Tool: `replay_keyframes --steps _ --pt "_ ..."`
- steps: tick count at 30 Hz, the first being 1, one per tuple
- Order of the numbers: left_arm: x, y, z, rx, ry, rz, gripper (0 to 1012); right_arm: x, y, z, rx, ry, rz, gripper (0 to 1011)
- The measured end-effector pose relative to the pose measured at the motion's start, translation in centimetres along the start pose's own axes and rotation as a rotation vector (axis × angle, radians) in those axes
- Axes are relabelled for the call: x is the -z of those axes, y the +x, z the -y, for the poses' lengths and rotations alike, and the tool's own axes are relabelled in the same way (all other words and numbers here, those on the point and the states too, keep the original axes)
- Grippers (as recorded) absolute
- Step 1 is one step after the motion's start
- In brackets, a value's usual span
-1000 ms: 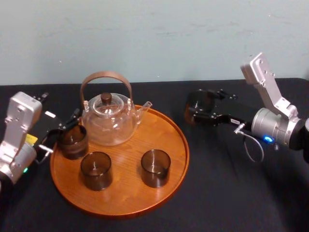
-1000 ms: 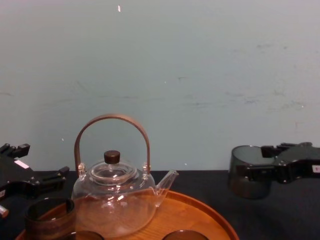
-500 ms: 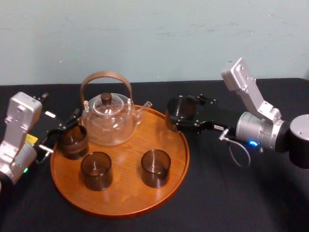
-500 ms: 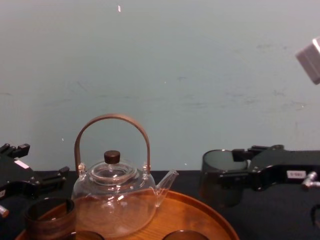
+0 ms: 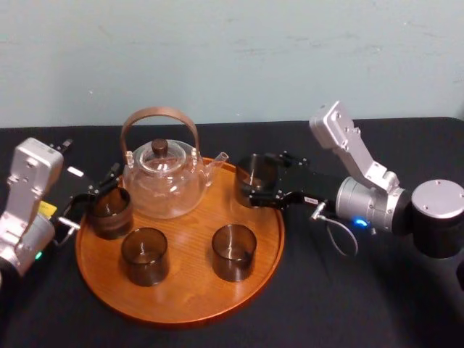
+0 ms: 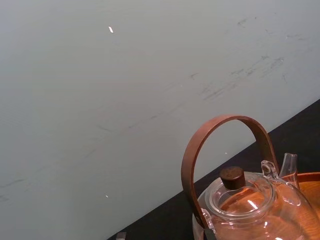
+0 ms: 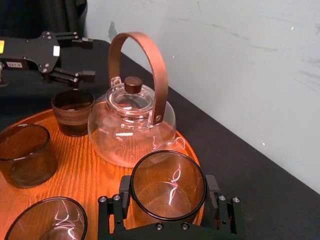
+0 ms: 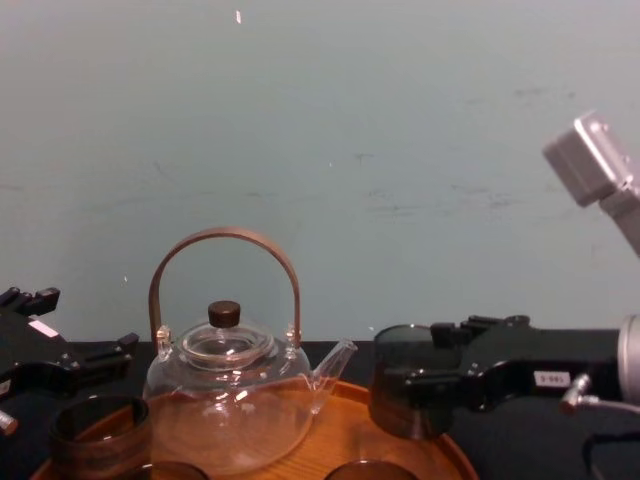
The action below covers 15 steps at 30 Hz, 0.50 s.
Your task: Pick up the glass from the table and place it on the tray.
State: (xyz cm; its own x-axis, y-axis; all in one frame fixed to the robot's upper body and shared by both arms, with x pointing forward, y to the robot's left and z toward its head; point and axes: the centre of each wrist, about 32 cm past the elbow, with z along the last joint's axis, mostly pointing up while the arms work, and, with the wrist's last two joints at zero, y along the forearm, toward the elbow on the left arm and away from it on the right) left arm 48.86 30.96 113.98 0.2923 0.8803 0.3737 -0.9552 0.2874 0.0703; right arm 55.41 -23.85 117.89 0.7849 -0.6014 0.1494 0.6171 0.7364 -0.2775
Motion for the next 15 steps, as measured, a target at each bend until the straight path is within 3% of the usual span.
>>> replay_keyframes --steps 15 --pt "0.0 0.0 0.0 0.0 0.0 0.0 1001 1.7 -0.26 -1.6 -0.041 0.03 -0.006 904"
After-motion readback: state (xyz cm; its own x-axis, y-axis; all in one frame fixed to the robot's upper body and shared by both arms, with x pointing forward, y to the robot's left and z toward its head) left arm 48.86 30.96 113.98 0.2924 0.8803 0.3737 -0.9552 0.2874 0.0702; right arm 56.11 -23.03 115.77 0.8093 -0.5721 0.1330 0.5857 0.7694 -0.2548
